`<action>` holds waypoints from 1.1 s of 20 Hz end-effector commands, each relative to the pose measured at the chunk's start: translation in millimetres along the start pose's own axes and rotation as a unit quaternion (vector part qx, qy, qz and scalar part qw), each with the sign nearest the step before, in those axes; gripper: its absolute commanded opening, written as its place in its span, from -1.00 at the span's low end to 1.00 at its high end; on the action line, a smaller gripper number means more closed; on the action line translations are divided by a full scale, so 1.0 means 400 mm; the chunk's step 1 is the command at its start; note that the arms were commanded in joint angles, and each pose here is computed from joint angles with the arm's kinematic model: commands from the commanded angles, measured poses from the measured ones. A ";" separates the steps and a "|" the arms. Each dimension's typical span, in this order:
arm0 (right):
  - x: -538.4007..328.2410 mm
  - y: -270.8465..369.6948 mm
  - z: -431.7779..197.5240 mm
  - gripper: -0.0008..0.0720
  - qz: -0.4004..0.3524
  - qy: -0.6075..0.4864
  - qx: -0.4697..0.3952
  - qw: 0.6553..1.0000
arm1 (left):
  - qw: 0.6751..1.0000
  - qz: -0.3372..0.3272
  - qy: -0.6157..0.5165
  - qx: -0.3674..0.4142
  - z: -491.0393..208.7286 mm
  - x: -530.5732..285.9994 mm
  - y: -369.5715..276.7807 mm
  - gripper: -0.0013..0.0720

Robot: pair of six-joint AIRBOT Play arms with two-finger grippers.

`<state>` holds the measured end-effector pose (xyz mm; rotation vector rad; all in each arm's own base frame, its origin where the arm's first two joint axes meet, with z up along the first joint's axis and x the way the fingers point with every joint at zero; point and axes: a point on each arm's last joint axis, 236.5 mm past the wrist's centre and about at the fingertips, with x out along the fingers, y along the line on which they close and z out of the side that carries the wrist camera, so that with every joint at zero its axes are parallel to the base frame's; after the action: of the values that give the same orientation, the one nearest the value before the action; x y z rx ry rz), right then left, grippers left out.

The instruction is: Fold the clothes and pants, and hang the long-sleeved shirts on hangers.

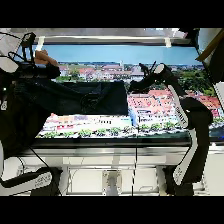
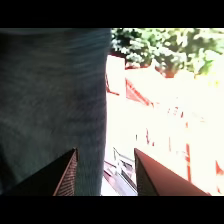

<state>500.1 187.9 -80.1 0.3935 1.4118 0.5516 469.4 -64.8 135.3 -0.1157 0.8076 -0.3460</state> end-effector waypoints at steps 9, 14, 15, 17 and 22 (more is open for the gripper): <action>0.148 0.141 -0.066 -0.80 0.060 0.047 -0.020 0.997 | 1.000 0.000 0.000 0.000 0.000 -0.001 0.000 -0.85; 0.017 0.169 -0.085 -0.92 0.055 0.085 -0.065 0.993 | 1.000 -0.007 0.005 0.013 -0.006 -0.039 -0.024 -0.85; -0.046 0.169 -0.086 -0.92 0.050 0.087 -0.074 0.992 | 1.000 -0.006 -0.006 0.017 0.005 -0.063 -0.033 -0.86; -0.194 0.149 -0.092 -0.92 0.025 0.084 -0.089 0.992 | 0.999 -0.014 -0.022 0.027 0.020 -0.121 -0.071 -0.85; -0.544 0.079 -0.138 -0.92 -0.016 0.029 -0.040 0.999 | 0.992 -0.079 -0.069 0.066 0.042 -0.256 -0.256 -0.86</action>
<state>448.0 133.7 60.6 0.2671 1.4576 0.6820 411.9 -101.3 214.3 -0.0877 0.6944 -0.4665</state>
